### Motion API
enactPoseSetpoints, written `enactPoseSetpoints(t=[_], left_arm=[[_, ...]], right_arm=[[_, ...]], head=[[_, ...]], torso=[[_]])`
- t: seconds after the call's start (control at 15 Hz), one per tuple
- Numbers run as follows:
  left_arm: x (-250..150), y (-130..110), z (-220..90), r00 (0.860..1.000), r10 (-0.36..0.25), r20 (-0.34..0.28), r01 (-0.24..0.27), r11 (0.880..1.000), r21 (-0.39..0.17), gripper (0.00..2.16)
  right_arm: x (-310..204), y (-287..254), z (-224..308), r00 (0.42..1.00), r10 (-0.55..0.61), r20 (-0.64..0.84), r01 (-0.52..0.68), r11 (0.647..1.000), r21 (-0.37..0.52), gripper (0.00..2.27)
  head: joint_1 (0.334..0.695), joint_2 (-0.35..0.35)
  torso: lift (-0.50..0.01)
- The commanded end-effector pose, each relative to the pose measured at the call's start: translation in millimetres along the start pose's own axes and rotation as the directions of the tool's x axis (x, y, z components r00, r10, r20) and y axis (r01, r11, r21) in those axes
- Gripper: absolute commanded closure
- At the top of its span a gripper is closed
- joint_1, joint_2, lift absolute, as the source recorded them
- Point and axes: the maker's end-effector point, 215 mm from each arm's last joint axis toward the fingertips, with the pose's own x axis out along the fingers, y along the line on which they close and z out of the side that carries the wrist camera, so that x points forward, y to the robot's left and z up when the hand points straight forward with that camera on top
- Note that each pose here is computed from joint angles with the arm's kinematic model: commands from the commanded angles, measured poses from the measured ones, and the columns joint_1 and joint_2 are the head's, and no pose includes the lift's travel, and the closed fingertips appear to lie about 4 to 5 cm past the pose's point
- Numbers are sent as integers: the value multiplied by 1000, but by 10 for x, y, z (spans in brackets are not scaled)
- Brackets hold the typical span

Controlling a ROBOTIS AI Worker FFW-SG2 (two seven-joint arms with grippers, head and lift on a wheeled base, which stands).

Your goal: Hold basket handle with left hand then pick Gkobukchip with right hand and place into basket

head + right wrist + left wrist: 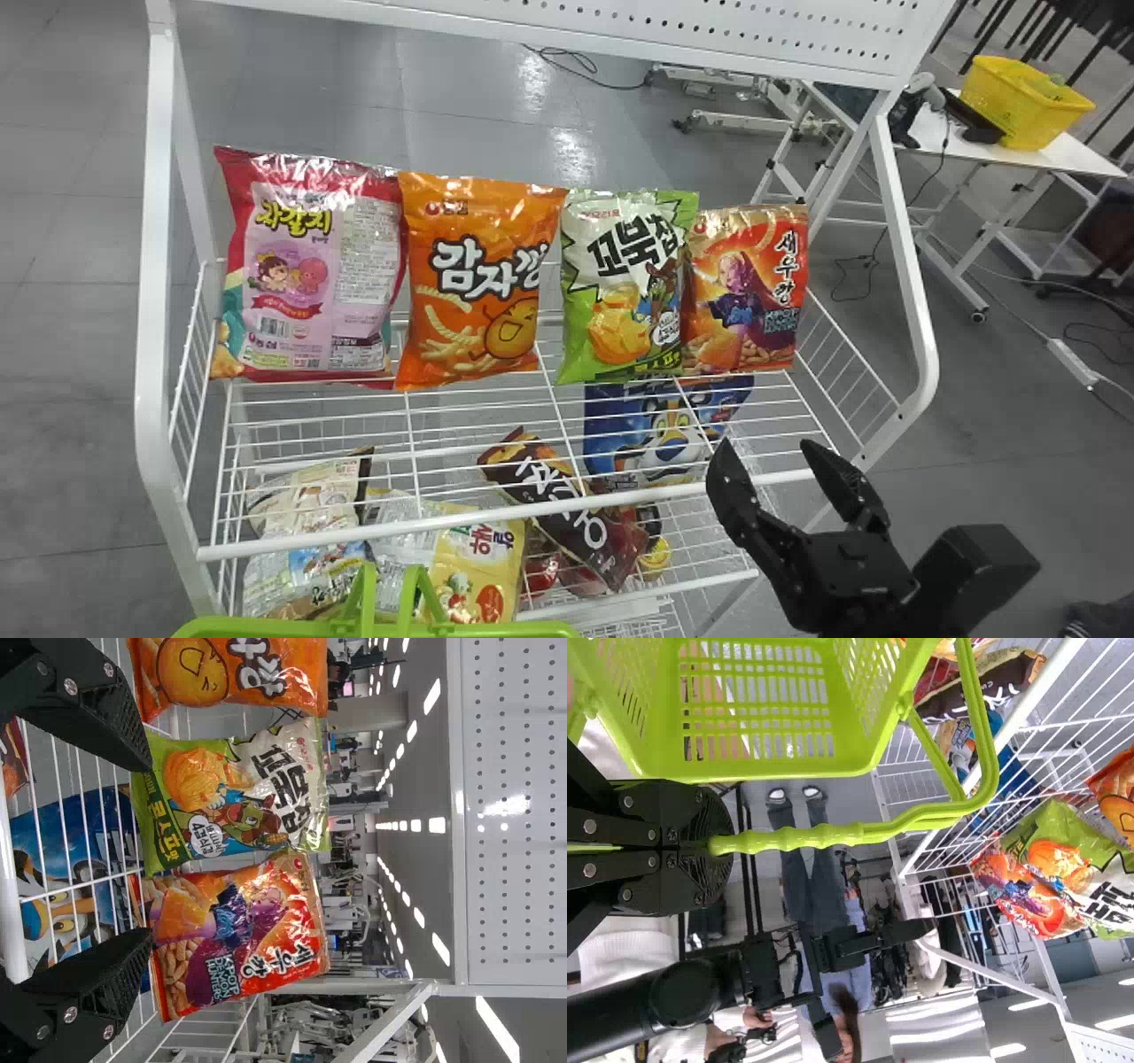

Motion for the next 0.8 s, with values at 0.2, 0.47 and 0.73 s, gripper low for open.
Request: enactPoseSetpoints(t=[0.2,0.47,0.73], left_arm=[[77,51,-122,999,17,-27,-18,1000,-14,2118],[144,121,-225,998,31,-51,-33,999,-33,2118],[154,154,-283,997,48,-60,-50,998,-38,2118]], right_arm=[[458,104,-32,997,17,-72,-15,1000,26,181],[873,104,-6,997,10,-73,-8,1000,27,181],[1301,180,-8,998,16,-65,-15,1000,19,181]], head=[[695,-350],[695,-350],[695,-350]], torso=[[-32],[-32],[-32]])
